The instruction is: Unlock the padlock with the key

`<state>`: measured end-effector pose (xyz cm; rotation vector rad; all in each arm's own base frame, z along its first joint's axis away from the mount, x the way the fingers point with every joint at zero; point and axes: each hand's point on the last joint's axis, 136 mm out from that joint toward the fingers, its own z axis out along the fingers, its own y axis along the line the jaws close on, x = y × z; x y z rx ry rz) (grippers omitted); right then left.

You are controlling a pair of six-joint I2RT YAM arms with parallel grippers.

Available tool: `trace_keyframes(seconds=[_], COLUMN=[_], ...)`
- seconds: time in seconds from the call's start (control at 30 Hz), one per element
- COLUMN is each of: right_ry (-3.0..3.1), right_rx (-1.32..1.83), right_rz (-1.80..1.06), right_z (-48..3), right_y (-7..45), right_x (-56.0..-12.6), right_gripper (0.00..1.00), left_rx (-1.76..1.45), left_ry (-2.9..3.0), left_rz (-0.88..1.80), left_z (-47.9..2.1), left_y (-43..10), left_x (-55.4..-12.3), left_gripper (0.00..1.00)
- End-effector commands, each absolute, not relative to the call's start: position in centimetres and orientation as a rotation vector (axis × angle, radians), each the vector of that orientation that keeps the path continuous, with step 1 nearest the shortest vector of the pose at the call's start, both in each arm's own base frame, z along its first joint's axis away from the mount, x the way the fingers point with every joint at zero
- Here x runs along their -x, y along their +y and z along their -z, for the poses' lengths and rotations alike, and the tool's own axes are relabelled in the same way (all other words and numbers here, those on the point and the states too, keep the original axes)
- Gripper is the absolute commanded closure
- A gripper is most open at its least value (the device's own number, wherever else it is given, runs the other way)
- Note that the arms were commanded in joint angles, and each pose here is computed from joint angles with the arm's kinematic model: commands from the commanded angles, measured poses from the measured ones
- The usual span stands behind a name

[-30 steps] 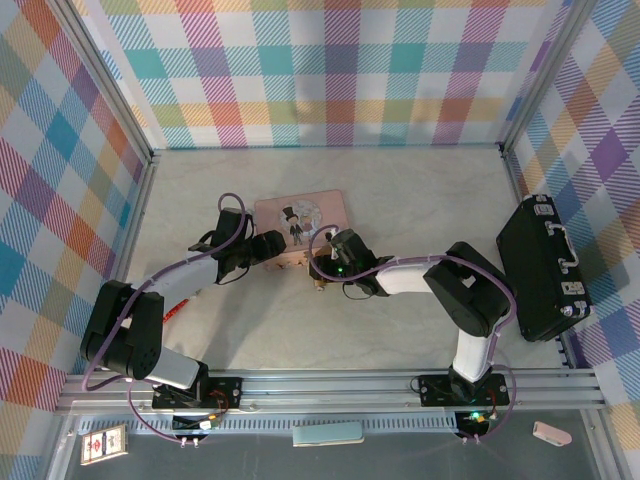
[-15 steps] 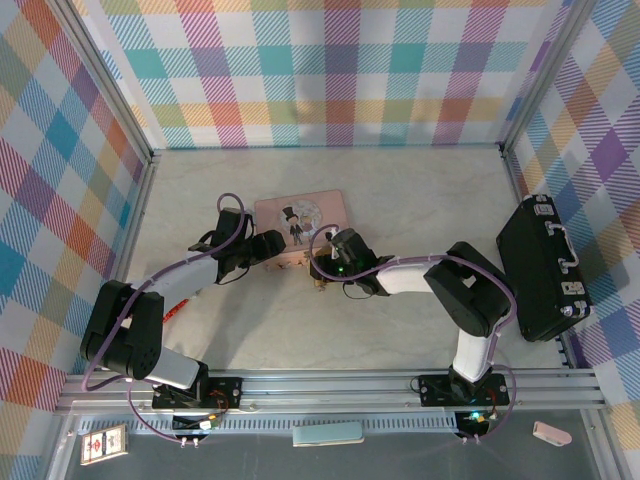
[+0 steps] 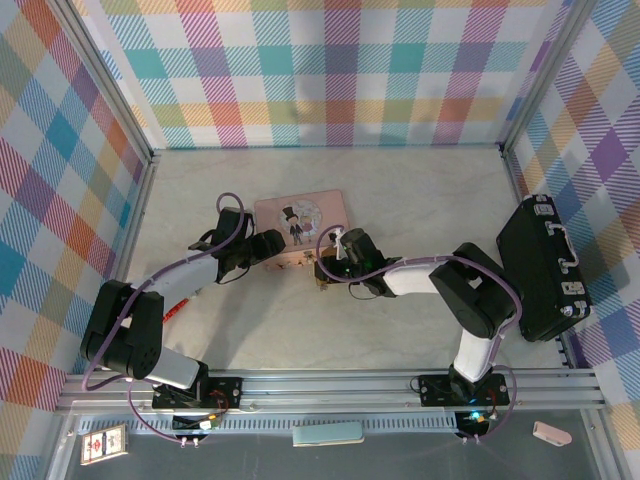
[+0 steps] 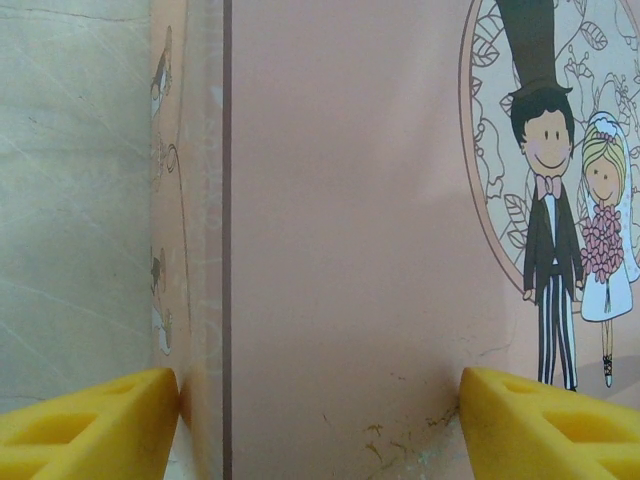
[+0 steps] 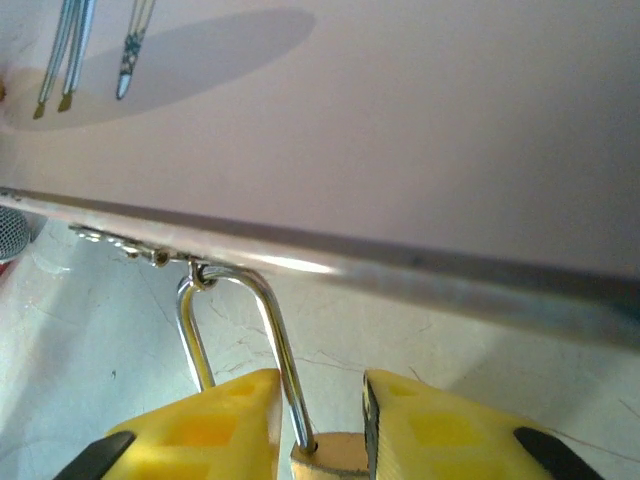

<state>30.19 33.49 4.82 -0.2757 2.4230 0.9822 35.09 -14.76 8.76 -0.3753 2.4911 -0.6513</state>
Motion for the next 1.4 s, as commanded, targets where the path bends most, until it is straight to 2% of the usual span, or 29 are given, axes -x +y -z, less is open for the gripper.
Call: trace_keyframes(seconds=[0.0, 0.57, 0.93, 1.0, 1.07, 1.37], right_ry=[2.398, 2.396, 2.422, 2.427, 2.437, 2.450], right_rx=[0.333, 0.370, 0.355, 0.326, 0.290, 0.046], right_rz=[-1.005, -1.016, -1.014, -1.012, -1.021, -1.053], right_z=[-5.2, -4.6, -4.1, -4.0, -3.9, -3.4], right_y=[33.6, 35.1, 35.3, 35.3, 35.3, 34.9], right_x=[-30.1, -30.8, -30.6, -30.6, -30.6, -31.0], right_gripper=[0.74, 0.80, 0.89, 0.91, 0.98, 1.00], left_rx=[0.410, 0.408, 0.433, 0.441, 0.444, 0.482], left_ry=[2.550, 2.565, 2.562, 2.561, 2.560, 2.580], left_rz=[0.590, 0.585, 0.589, 0.591, 0.586, 0.574], left_z=[-7.9, -7.5, -7.1, -7.1, -7.1, -6.2], left_y=[-14.1, -14.3, -14.4, -14.5, -14.6, -15.7], left_x=[-34.3, -34.1, -34.1, -34.1, -34.0, -33.2], left_gripper=[0.27, 0.28, 0.28, 0.28, 0.28, 0.29])
